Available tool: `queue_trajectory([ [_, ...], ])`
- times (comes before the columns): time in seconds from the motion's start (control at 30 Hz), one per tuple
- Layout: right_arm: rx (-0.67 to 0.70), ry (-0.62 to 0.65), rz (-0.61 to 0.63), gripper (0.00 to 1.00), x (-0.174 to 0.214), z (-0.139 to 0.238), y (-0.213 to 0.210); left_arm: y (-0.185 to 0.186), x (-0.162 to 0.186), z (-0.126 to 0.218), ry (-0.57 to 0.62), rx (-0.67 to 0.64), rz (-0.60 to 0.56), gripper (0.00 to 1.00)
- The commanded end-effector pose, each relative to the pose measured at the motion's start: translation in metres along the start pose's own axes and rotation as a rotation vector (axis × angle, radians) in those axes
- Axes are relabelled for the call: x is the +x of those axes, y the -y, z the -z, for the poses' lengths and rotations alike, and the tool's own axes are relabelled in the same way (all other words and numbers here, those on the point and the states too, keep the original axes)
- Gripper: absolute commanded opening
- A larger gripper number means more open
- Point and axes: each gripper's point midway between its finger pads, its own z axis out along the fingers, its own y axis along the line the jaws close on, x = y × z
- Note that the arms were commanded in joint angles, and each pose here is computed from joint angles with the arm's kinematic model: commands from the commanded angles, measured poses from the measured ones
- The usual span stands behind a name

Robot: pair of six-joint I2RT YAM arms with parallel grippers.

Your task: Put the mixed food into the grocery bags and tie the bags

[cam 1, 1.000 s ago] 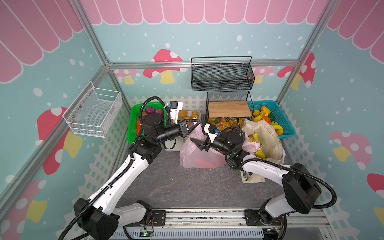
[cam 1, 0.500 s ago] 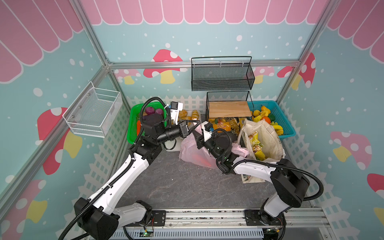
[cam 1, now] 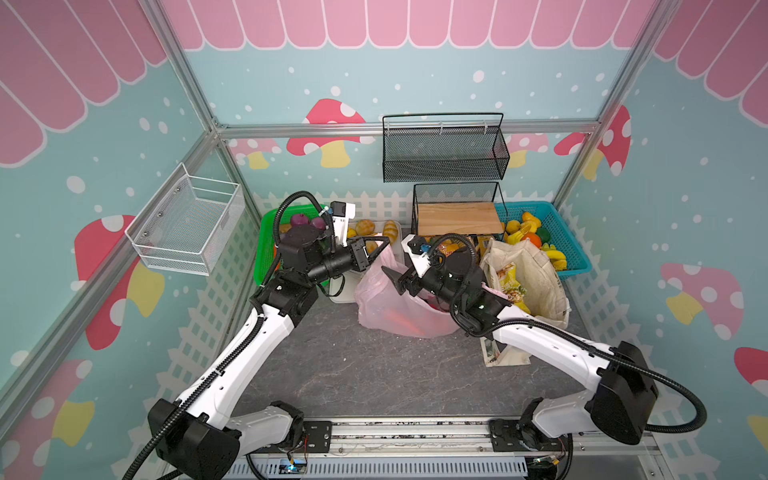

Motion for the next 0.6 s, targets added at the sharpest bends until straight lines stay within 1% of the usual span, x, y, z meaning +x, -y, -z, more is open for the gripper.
queue_trajectory([
  [0.0,-0.133,-0.046,0.023,0.9,-0.019,0.025,-0.013,-0.003,-0.01,0.003,0.02,-0.033,-0.023,0.0],
  [0.13,-0.178,0.014,0.005,0.9,-0.065,0.053,-0.009,-0.011,-0.014,0.006,0.031,-0.055,-0.018,0.0],
  [0.23,-0.151,-0.003,-0.008,0.9,-0.079,0.074,0.002,-0.016,-0.017,0.008,0.038,-0.071,-0.012,0.0],
  [0.4,-0.036,-0.086,-0.021,0.9,-0.066,0.115,0.025,-0.023,-0.02,0.01,0.041,-0.089,-0.013,0.0],
  [0.57,-0.001,-0.105,-0.06,0.9,-0.045,0.158,0.024,-0.033,-0.024,0.013,0.049,-0.123,-0.011,0.0],
])
